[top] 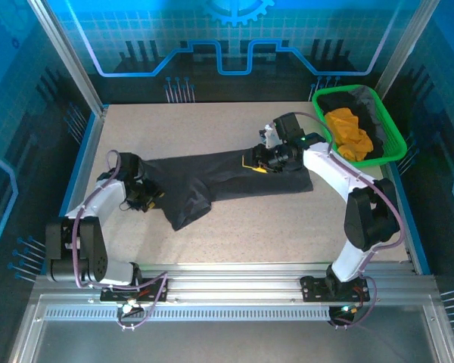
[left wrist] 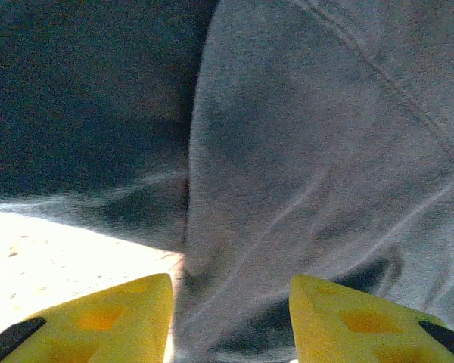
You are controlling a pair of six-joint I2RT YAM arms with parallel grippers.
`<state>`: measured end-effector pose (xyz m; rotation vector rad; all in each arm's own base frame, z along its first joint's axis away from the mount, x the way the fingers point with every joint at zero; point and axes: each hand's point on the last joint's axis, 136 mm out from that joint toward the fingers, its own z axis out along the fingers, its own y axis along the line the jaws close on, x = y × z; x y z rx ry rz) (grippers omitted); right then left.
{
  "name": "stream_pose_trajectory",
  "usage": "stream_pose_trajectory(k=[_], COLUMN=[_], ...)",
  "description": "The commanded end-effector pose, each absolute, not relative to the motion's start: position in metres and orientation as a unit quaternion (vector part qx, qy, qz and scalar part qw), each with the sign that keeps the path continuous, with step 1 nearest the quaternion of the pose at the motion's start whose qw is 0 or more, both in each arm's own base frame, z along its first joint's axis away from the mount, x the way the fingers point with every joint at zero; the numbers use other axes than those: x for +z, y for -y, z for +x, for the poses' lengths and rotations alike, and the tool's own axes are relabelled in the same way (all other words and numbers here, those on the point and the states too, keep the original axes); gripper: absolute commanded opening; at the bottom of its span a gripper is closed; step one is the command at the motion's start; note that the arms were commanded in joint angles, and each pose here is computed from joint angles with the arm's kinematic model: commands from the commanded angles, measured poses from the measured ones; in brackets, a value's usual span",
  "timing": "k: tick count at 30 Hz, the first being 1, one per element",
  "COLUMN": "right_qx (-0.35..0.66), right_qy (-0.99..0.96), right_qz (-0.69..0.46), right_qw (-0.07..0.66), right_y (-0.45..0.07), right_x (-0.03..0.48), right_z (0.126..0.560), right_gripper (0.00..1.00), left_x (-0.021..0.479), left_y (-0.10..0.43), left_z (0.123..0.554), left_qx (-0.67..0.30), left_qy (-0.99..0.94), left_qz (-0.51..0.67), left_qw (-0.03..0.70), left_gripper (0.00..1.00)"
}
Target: Fold and stack the t-shirts
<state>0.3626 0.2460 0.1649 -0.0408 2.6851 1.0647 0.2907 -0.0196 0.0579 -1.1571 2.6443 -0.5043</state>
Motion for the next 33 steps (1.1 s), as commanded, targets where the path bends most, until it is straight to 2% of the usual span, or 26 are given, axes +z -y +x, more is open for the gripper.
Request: stream_pose_trajectory(k=[1, 6, 12, 28, 33], right_qx=[0.365, 0.366, 0.423, 0.432, 0.433], right_qy=[-0.923, -0.923, -0.896, -0.893, -0.893], right_qz=[-0.024, -0.025, -0.054, -0.058, -0.058], right_qw=[0.118, 0.113, 0.121, 0.111, 0.112], right_y=[-0.250, -0.251, -0.270, -0.277, -0.280], right_x=[0.159, 0.157, 0.180, 0.181, 0.183], right_z=[0.354, 0.350, 0.348, 0.349, 0.352], right_gripper=[0.50, 0.50, 0.53, 0.53, 0.53], left_x=[0.056, 0.059, 0.043, 0.037, 0.027], left_y=[0.009, -0.007, -0.012, -0.011, -0.008], left_z=[0.288, 0.313, 0.328, 0.339, 0.334], left_qx=[-0.153, -0.141, -0.139, -0.146, -0.150], left_qy=[-0.906, -0.905, -0.909, -0.910, -0.913], left_qz=[-0.376, -0.368, -0.363, -0.354, -0.352], left_qw=[0.120, 0.162, 0.151, 0.159, 0.142], left_gripper=[0.46, 0.45, 0.40, 0.33, 0.25])
